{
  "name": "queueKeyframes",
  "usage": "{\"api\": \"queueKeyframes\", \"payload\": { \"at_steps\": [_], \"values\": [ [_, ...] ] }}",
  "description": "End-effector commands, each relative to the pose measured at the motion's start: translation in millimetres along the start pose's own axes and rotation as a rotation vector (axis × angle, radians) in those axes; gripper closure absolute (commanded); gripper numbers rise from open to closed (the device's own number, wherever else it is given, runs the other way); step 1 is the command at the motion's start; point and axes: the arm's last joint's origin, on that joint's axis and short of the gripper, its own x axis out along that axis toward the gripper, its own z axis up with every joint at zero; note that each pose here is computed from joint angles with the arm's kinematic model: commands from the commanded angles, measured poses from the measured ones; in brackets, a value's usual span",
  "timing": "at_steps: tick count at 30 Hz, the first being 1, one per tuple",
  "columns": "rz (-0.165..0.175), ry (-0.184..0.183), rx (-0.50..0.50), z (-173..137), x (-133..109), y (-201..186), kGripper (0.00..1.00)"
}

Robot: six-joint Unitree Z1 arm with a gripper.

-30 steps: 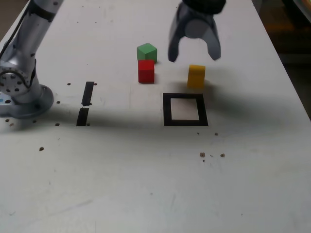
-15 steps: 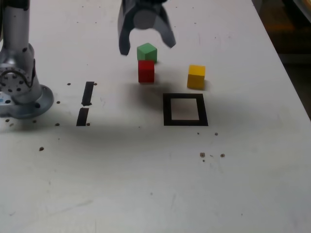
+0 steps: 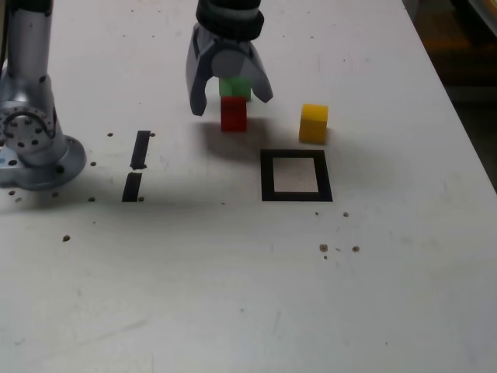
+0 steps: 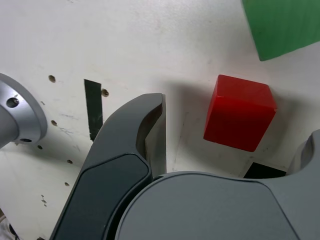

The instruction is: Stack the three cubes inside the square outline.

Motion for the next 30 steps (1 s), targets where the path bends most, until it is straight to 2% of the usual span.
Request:
{"api": "queueKeyframes", "payload": {
  "at_steps": [1,5,13,19,25,30],
  "values": [
    [-0.007,0.007,0.002,3,4,0,0.16],
    [-0.011,0.008,0.015,10,9,1,0.28],
    [0.003,-0.004,0.029,24,18,3,0.55],
    [0.001,-0.005,0.033,26,20,3,0.64],
    [-0.013,-0.014,0.028,26,19,2,0.79],
    [-0.018,-0.022,0.027,25,18,2,0.87]
  ]
}}
